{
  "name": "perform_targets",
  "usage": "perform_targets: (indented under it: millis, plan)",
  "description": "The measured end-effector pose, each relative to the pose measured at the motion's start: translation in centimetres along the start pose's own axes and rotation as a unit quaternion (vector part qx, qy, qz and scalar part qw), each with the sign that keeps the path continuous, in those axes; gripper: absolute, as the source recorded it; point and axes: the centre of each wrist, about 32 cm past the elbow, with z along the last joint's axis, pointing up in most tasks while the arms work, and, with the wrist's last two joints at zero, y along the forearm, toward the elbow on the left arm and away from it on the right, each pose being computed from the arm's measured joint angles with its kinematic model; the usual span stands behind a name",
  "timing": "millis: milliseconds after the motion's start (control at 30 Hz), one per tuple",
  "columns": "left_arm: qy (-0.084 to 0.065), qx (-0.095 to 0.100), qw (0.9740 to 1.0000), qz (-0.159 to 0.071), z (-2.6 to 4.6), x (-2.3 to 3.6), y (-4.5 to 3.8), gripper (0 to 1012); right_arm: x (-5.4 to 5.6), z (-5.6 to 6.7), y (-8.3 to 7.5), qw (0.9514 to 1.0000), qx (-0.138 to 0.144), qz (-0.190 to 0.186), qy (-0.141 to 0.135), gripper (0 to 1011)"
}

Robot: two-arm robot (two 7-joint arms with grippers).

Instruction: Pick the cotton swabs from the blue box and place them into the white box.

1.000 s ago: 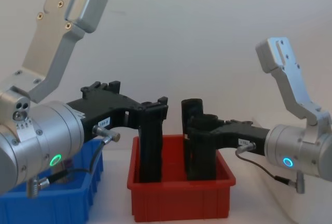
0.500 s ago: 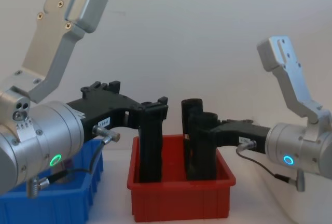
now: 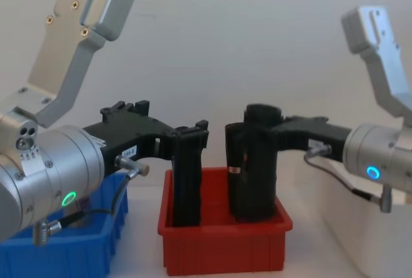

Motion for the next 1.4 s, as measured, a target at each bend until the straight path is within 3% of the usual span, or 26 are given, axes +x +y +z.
perform_targets:
  millis: [433, 733, 1000, 1400]
  plan:
    - [0.0, 0.0, 1.0, 0.0, 0.0, 0.0, 0.0, 1004, -0.6, 3.7, -2.9, 0.9972, 0.054, -0.047, -0.019, 342]
    - [0.0, 0.0, 1.0, 0.0, 0.0, 0.0, 0.0, 1004, -0.7, 5.5, -4.8, 0.9934, 0.077, -0.08, -0.029, 340]
    - [0.0, 0.0, 1.0, 0.0, 0.0, 0.0, 0.0, 1004, -0.5, 6.3, -6.2, 0.9892, 0.08, -0.117, -0.038, 340]
    - [0.0, 0.0, 1.0, 0.0, 0.0, 0.0, 0.0, 1004, 0.9, 6.5, -8.5, 0.9803, 0.056, -0.183, -0.048, 340]
